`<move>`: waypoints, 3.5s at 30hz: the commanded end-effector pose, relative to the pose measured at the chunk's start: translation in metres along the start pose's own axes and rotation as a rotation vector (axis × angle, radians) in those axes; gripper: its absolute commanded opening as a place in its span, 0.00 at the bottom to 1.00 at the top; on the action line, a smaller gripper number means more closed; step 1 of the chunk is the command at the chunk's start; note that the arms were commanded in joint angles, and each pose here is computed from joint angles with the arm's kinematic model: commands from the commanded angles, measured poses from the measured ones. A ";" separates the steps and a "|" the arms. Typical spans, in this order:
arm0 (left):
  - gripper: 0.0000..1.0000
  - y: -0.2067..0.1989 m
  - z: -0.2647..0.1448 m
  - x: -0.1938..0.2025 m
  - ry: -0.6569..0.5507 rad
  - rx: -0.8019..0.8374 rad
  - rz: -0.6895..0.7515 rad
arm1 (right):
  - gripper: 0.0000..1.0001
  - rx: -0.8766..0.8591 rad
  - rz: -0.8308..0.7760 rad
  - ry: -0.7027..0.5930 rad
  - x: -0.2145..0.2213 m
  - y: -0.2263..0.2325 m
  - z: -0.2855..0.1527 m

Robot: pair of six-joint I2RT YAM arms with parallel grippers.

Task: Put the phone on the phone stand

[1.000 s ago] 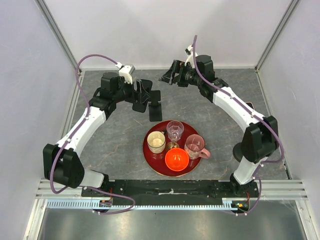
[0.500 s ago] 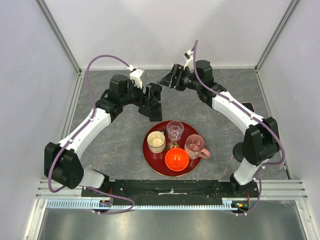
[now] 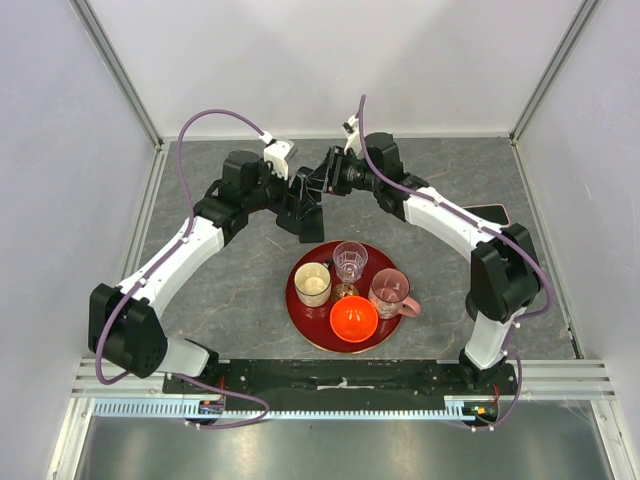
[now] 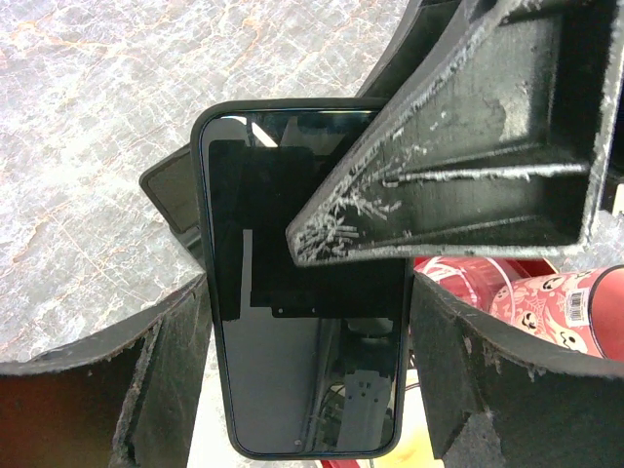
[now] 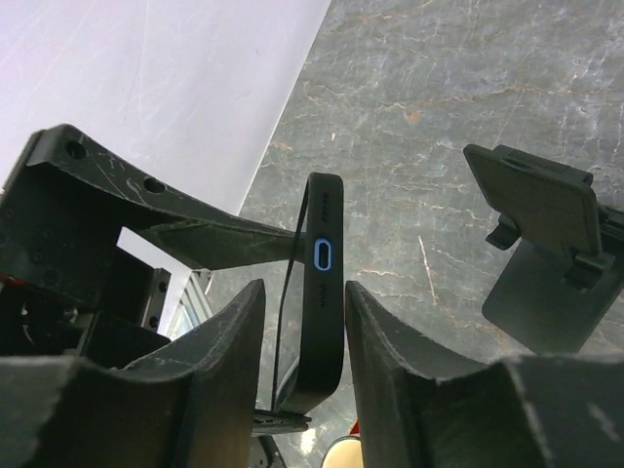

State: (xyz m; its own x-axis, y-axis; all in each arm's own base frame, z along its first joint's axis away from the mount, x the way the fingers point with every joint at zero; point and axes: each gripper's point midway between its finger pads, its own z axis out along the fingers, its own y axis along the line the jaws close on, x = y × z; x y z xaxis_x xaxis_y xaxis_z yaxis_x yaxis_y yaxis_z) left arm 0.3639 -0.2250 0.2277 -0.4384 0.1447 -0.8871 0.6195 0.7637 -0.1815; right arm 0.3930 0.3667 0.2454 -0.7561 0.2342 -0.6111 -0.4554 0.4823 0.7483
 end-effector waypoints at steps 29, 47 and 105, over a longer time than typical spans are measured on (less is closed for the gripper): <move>0.93 -0.073 -0.057 -0.072 -0.393 0.396 -0.159 | 0.00 -0.395 -0.145 -0.682 -0.105 0.053 -0.199; 0.83 -0.113 -0.087 -0.079 -0.539 0.708 -0.217 | 0.00 -0.701 -0.094 -0.668 -0.074 0.115 -0.185; 0.02 -0.112 -0.079 -0.031 -0.116 0.693 0.283 | 0.78 -0.382 -0.887 0.170 0.046 0.042 -0.125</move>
State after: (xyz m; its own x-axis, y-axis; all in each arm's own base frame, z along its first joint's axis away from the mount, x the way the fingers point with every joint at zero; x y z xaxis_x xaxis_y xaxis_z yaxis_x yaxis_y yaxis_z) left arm 0.2641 -0.2567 0.2791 -0.2828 0.2003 -0.9381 0.9458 0.2210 -0.2379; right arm 0.2794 0.2880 0.2645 -0.2032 -0.2245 -0.9531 -0.9724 0.1604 0.1695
